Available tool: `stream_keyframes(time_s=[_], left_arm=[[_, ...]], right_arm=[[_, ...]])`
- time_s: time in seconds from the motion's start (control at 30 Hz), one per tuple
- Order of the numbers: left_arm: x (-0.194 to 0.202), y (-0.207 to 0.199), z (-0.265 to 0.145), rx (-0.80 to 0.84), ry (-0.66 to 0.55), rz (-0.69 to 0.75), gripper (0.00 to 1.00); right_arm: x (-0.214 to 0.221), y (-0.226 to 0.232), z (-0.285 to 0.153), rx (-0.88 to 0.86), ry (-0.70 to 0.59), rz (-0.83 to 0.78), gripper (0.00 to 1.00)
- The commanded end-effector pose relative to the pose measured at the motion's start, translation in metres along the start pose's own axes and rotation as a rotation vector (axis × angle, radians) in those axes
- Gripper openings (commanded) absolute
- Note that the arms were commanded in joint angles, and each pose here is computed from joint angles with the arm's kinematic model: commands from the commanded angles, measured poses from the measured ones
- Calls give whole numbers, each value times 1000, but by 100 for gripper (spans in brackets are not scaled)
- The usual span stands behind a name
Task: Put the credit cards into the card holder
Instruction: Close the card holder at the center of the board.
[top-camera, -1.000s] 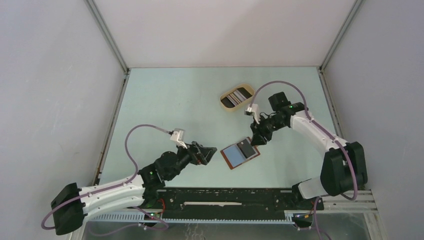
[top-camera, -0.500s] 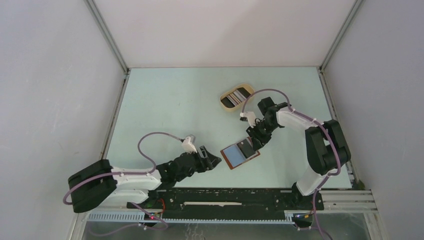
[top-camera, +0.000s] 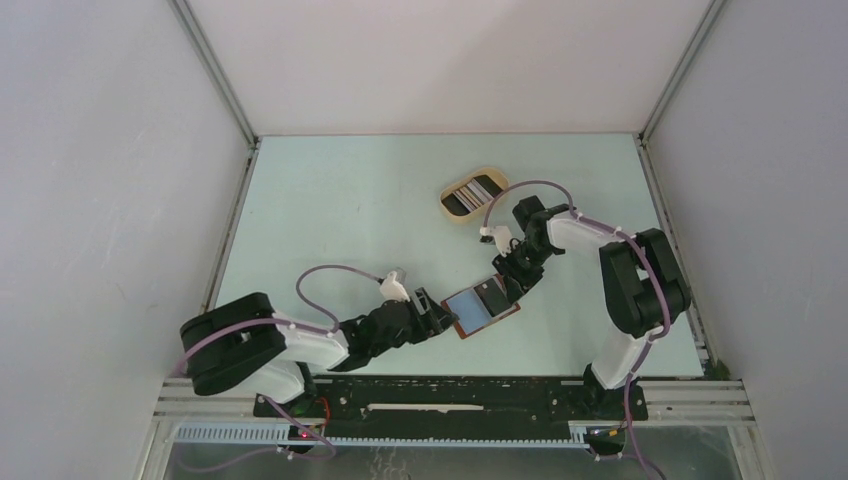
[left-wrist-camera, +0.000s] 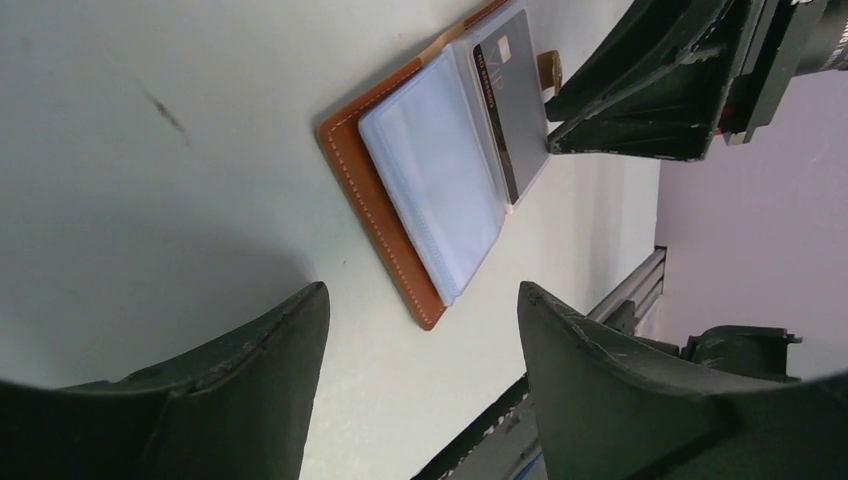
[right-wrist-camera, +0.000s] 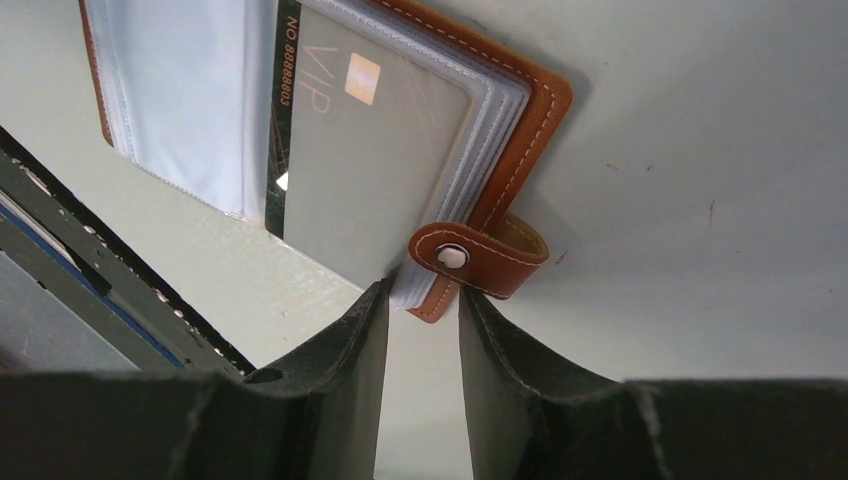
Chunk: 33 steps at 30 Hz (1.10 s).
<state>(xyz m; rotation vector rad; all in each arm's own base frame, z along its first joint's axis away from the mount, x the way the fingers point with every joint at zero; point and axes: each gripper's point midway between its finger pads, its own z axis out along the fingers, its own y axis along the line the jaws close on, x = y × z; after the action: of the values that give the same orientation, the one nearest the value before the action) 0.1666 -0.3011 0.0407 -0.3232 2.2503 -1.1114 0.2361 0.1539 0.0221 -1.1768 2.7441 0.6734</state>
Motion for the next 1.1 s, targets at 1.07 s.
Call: stream_keyframes(time_s=[1.07], left_arm=[[-17, -71, 29, 339, -11, -70, 72]], right_arm=[[-3, 9, 14, -55, 60, -13, 40]])
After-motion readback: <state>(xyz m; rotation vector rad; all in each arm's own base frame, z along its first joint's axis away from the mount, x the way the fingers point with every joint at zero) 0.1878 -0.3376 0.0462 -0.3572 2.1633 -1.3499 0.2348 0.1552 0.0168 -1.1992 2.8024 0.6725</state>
